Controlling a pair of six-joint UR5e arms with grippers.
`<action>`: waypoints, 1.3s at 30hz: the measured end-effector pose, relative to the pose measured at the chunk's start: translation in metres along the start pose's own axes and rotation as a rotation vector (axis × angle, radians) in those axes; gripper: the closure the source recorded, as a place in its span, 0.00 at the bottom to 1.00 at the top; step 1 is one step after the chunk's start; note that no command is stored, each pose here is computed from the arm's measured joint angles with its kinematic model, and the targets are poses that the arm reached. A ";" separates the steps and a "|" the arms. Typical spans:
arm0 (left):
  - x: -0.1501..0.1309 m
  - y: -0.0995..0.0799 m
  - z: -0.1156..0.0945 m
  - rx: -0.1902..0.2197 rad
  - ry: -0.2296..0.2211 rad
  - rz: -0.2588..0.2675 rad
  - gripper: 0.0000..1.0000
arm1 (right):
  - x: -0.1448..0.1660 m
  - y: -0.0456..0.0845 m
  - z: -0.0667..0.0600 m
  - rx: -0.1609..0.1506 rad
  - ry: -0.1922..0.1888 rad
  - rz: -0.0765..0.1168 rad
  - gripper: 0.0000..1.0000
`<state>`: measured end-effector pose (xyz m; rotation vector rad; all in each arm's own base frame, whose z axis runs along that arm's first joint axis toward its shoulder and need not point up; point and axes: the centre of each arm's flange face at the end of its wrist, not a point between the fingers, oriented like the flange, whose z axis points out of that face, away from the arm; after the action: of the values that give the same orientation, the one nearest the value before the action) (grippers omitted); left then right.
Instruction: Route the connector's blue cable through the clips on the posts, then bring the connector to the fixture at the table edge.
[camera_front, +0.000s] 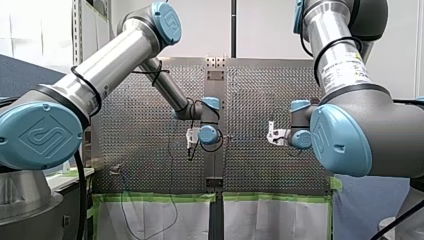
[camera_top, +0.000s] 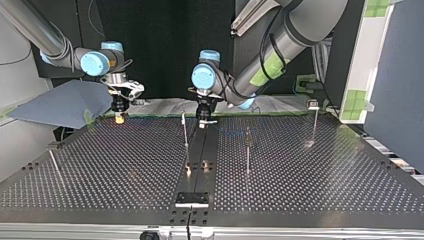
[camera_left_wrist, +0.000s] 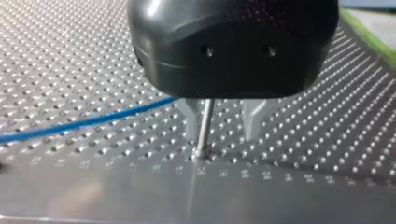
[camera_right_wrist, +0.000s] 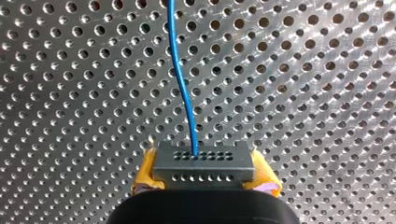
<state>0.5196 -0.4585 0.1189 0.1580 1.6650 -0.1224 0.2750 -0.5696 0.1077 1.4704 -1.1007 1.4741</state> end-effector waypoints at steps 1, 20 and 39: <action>0.001 0.000 -0.001 0.006 0.006 0.004 0.10 | 0.000 0.000 0.000 0.000 0.000 0.000 1.00; -0.014 -0.009 -0.018 0.087 0.082 0.054 0.00 | -0.001 0.001 -0.001 0.003 -0.010 0.002 1.00; -0.011 -0.031 -0.045 0.160 0.137 0.108 0.00 | -0.001 0.003 -0.001 0.003 -0.011 0.005 1.00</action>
<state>0.4711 -0.4810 0.1336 0.3848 1.7788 -0.1663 0.2720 -0.5697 0.1065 1.4813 -1.1098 1.4733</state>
